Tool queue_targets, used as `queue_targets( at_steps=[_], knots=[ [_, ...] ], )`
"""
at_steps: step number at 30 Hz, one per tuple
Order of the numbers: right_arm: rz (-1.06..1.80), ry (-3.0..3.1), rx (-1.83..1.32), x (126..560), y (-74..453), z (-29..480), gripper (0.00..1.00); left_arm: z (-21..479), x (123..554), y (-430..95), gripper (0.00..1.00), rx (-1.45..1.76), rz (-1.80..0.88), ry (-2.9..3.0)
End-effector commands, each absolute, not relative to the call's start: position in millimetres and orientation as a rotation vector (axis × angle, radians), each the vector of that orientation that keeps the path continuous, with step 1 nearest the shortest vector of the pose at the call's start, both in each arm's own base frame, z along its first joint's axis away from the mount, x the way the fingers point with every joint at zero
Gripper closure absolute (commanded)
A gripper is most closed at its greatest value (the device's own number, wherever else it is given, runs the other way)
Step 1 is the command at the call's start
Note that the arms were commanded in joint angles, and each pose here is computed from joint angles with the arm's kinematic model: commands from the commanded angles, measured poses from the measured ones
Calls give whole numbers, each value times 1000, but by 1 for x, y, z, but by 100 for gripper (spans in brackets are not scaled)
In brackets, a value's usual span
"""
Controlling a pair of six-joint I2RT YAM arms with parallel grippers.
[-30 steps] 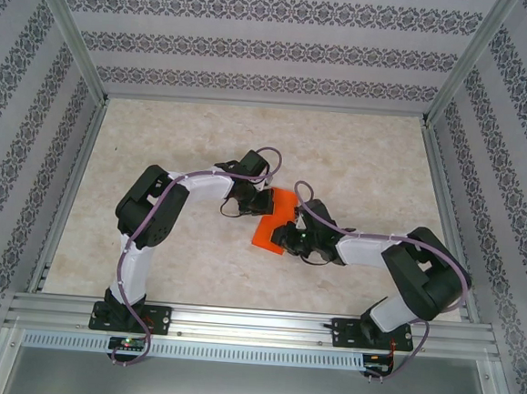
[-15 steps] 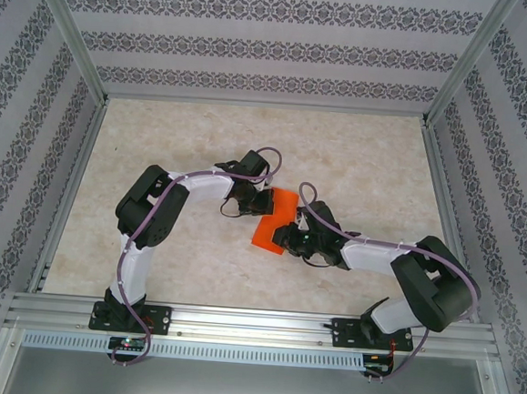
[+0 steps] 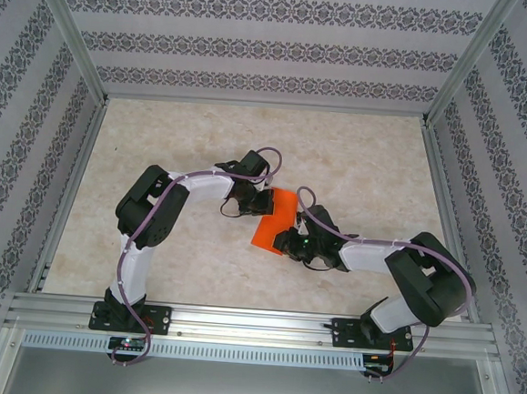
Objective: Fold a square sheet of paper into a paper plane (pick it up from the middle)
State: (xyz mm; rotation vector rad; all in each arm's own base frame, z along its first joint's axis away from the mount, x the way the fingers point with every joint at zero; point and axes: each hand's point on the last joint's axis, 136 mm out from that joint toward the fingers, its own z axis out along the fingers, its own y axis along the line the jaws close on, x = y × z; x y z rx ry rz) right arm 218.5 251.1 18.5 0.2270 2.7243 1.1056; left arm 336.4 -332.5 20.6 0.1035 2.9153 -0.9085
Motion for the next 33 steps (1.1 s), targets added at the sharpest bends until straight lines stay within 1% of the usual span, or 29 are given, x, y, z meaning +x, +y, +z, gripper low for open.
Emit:
queue_targets(
  at_steps=[1, 5, 12, 15, 19, 21, 23, 25, 28, 33],
  knots=[
    [1069, 2733, 153, 214, 251, 28, 77, 1, 320, -329, 100, 142, -826, 2995],
    [1127, 2704, 137, 211, 255, 35, 77, 1, 320, -330, 100, 145, -835, 2994],
    [1080, 2801, 168, 201, 250, 3, 77, 2, 321, -331, 100, 152, -837, 2996],
    [1114, 2759, 164, 207, 254, 13, 77, 2, 321, -330, 100, 157, -833, 2997],
    [1082, 2652, 154, 232, 249, 53, 76, 3, 320, -331, 100, 164, -831, 2998],
    [1024, 2597, 233, 251, 233, 65, 72, 2, 321, -330, 100, 160, -826, 2999],
    [1045, 2523, 287, 270, 222, 78, 70, 3, 321, -330, 100, 160, -828, 2999],
    [1054, 2487, 310, 285, 216, 83, 71, 3, 321, -330, 100, 160, -828, 2999],
    [1080, 2489, 279, 300, 222, 83, 71, 4, 321, -331, 100, 163, -830, 2996],
    [1111, 2514, 259, 314, 232, 67, 73, 5, 321, -332, 100, 165, -834, 2993]
  ],
)
